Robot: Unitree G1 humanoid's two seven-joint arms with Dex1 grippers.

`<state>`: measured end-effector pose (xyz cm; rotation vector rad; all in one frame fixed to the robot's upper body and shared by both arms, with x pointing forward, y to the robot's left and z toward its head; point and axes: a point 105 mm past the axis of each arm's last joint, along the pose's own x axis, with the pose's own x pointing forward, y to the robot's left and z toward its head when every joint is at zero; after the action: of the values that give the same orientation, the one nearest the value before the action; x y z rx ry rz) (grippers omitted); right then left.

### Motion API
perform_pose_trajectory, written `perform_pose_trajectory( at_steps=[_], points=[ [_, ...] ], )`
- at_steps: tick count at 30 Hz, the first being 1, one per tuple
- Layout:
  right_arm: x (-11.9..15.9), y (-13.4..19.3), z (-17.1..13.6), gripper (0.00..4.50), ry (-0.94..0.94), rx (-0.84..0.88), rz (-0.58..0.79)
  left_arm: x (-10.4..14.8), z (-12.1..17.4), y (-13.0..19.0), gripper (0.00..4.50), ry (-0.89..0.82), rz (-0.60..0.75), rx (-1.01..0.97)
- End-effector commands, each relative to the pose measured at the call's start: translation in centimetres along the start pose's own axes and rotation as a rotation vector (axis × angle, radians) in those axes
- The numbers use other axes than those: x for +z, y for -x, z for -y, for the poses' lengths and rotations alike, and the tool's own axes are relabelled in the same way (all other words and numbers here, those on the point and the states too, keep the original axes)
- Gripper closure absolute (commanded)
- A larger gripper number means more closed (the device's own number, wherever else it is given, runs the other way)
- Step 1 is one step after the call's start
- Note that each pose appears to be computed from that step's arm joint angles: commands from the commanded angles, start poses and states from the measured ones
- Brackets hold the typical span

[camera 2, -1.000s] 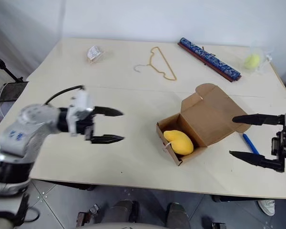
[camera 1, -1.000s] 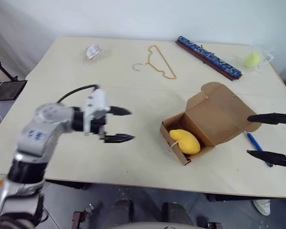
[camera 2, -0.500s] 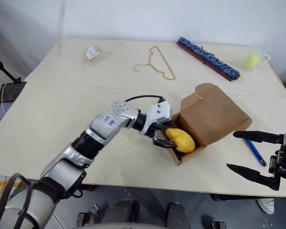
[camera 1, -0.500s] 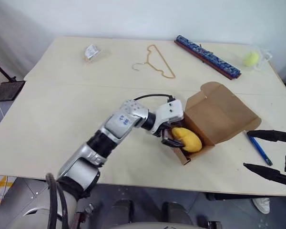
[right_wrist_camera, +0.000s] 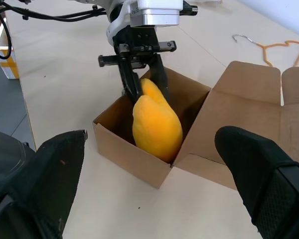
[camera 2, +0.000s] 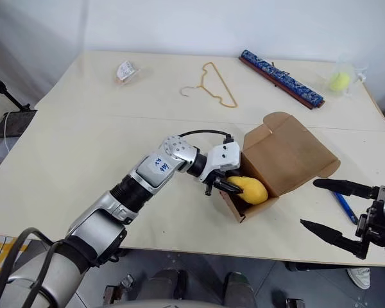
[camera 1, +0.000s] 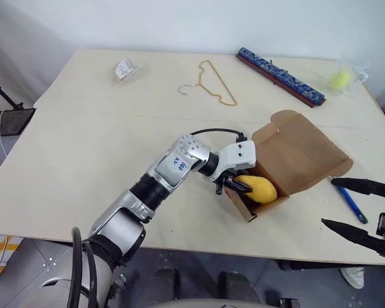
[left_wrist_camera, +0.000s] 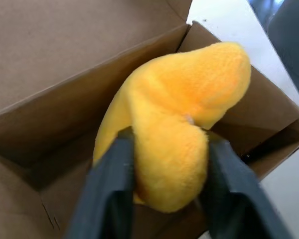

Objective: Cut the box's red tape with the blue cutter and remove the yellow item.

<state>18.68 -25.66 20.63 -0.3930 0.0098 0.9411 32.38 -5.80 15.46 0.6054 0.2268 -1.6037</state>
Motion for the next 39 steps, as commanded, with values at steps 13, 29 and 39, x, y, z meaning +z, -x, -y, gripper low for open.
perform_pose_trajectory(
  at_steps=[13, 29, 39],
  points=[
    [2.2, -2.4, 0.2, 0.0, 0.055, -0.029, 0.202, 7.7, -4.5, 11.8, 4.49, -0.07, 0.856, 0.378],
    [2.8, -9.5, -1.1, 0.0, -0.049, 0.222, 0.418, -13.1, 4.5, 25.9, 4.49, 0.315, 0.298, 0.945],
    [1.6, -8.5, 1.8, 0.0, -0.015, 0.054, 0.391, -12.8, 5.3, 27.1, 1.41, 0.336, 0.348, 0.984]
  ],
)
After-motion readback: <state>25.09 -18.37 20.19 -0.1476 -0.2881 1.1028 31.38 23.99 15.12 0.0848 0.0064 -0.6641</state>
